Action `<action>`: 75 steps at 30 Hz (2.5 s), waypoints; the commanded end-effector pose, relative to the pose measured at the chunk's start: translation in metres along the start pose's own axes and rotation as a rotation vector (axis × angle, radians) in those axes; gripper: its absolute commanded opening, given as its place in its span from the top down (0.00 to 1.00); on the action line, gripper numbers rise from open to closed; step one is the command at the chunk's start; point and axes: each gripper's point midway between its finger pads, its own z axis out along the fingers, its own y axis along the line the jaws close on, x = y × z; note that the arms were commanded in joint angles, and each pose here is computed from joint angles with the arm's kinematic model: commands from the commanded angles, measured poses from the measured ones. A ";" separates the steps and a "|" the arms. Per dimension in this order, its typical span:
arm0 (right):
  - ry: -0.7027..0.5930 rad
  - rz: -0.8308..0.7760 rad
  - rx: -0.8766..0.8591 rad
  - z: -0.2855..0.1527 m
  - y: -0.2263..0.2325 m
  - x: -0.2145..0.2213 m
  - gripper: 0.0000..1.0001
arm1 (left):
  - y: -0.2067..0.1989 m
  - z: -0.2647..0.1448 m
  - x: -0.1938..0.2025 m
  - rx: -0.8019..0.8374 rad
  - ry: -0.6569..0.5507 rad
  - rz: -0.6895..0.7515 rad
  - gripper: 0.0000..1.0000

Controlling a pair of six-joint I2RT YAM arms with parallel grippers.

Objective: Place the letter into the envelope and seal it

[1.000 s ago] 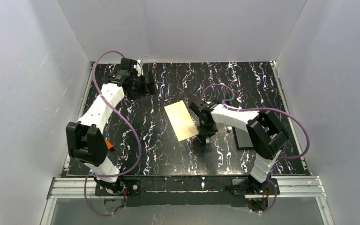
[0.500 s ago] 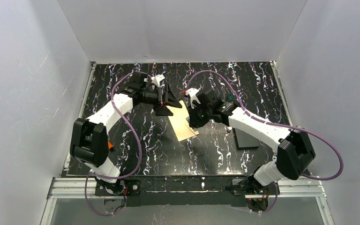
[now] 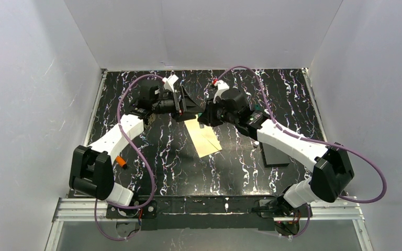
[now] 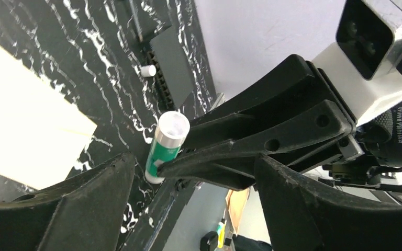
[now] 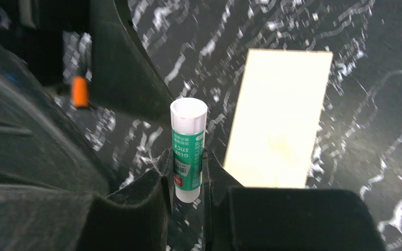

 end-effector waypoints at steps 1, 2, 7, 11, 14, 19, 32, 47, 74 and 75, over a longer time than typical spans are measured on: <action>-0.252 0.121 -0.153 -0.020 0.042 -0.067 0.84 | -0.033 -0.004 -0.017 0.077 -0.056 0.068 0.24; -0.255 0.107 -0.162 -0.020 0.043 -0.068 0.84 | -0.034 -0.003 -0.017 0.083 -0.051 0.055 0.29; -0.247 0.080 -0.204 -0.022 0.051 -0.068 0.84 | -0.034 -0.003 -0.016 0.088 -0.054 0.047 0.53; -0.224 0.094 -0.278 -0.021 0.065 -0.068 0.83 | -0.036 0.000 -0.014 0.113 -0.018 0.075 0.66; -0.205 0.119 -0.320 -0.021 0.075 -0.069 0.83 | -0.032 0.001 -0.010 0.121 -0.001 0.126 0.69; -0.174 0.151 -0.366 -0.023 0.085 -0.071 0.82 | -0.025 0.005 -0.010 0.116 0.007 0.153 0.62; -0.151 0.143 -0.393 -0.022 0.084 -0.057 0.89 | -0.025 0.005 -0.022 0.106 -0.009 0.068 0.82; -0.151 0.153 -0.338 -0.011 0.076 -0.061 0.88 | -0.026 0.000 -0.011 0.152 0.045 0.097 0.88; -0.290 0.707 0.071 0.014 0.002 -0.075 0.87 | 0.029 -0.037 -0.043 -0.176 -0.224 0.085 0.22; -0.291 0.715 0.061 0.015 0.004 -0.078 0.87 | 0.029 -0.034 -0.038 -0.152 -0.189 0.077 0.26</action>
